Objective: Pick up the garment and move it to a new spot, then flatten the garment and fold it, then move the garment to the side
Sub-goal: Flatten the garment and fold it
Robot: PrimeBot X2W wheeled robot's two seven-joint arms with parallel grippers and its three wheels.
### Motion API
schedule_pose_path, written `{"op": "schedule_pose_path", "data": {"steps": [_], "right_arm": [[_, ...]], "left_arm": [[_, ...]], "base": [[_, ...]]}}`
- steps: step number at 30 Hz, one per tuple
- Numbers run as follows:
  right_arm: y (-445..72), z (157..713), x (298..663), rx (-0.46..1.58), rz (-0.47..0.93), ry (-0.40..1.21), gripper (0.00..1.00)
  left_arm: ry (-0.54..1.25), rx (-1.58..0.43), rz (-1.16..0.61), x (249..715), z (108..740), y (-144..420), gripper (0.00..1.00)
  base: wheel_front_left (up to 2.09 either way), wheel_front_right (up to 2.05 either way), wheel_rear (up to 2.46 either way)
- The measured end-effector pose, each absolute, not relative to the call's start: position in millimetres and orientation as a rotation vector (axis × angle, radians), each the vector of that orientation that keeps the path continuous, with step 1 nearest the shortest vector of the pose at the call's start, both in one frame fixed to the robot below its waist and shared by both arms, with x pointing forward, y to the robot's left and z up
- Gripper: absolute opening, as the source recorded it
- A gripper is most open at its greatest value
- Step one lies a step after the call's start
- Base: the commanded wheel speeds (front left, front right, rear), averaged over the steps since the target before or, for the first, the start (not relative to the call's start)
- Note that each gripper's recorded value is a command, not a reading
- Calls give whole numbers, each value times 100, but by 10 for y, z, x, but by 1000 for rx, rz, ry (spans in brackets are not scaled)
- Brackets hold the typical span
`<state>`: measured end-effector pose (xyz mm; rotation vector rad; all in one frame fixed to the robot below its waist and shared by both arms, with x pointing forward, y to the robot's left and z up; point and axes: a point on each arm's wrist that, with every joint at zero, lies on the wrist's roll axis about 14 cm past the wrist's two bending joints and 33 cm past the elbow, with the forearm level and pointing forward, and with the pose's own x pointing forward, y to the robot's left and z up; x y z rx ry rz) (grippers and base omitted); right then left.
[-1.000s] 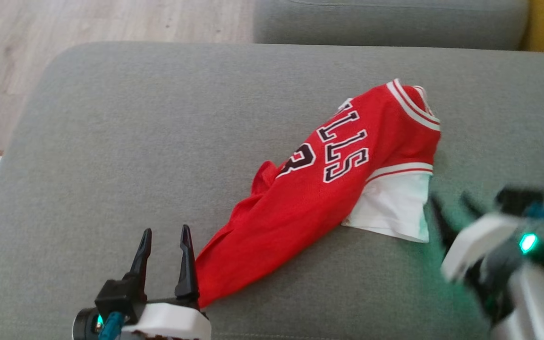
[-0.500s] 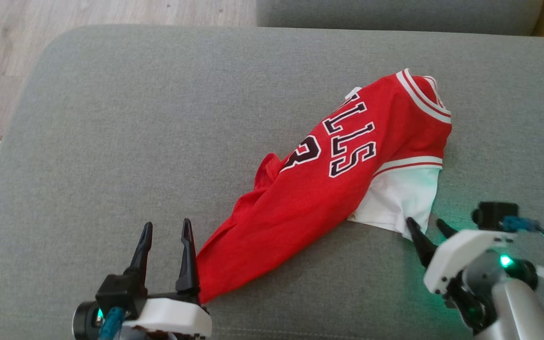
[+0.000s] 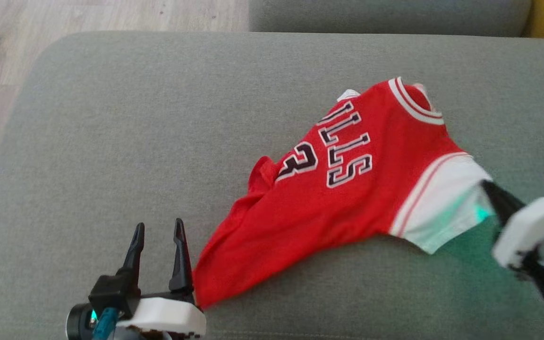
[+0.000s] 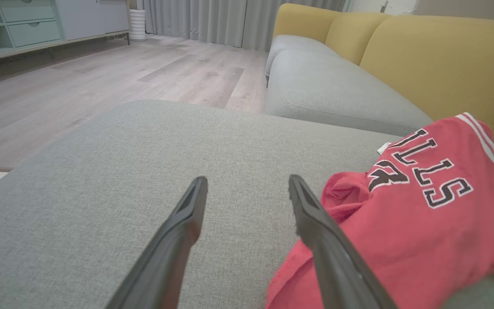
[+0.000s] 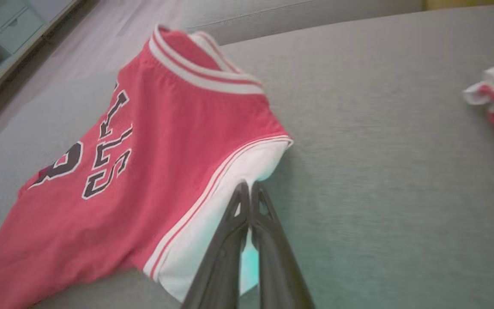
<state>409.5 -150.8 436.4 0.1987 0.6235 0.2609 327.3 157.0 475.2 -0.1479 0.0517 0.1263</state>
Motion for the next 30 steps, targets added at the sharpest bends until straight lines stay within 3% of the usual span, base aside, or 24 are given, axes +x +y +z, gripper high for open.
{"op": "schedule_pose_path", "data": {"steps": [4, 13, 14, 15, 16, 22, 30], "right_arm": [[-1891, 4421, 3882, 199, 203, 675, 0], [-2071, 4286, 3609, 165, 164, 790, 0], [-2090, 4278, 3608, 146, 157, 793, 25], [-2097, 4264, 3603, 127, 155, 798, 76], [-2105, 4260, 3605, 105, 154, 797, 100], [-2124, 4472, 3748, -34, 156, 679, 100], [-1257, 4844, 3839, -53, 418, 508, 100]], "left_arm": [[53, -149, 114, 3305, 4750, 1537, 100], [58, -151, 105, 3327, 4735, 1510, 100], [58, -151, 104, 3327, 4734, 1508, 100], [58, -152, 104, 3326, 4733, 1507, 100], [58, -152, 104, 3326, 4734, 1507, 100], [55, -152, 106, 3321, 4741, 1513, 100], [49, -151, 106, 3304, 4757, 1524, 100]], "base": [[0, 0, 0], [0, 0, 0], [0, 0, 0], [0, 0, 0], [0, 0, 0], [0, 0, 0], [0, 0, 0]]}}
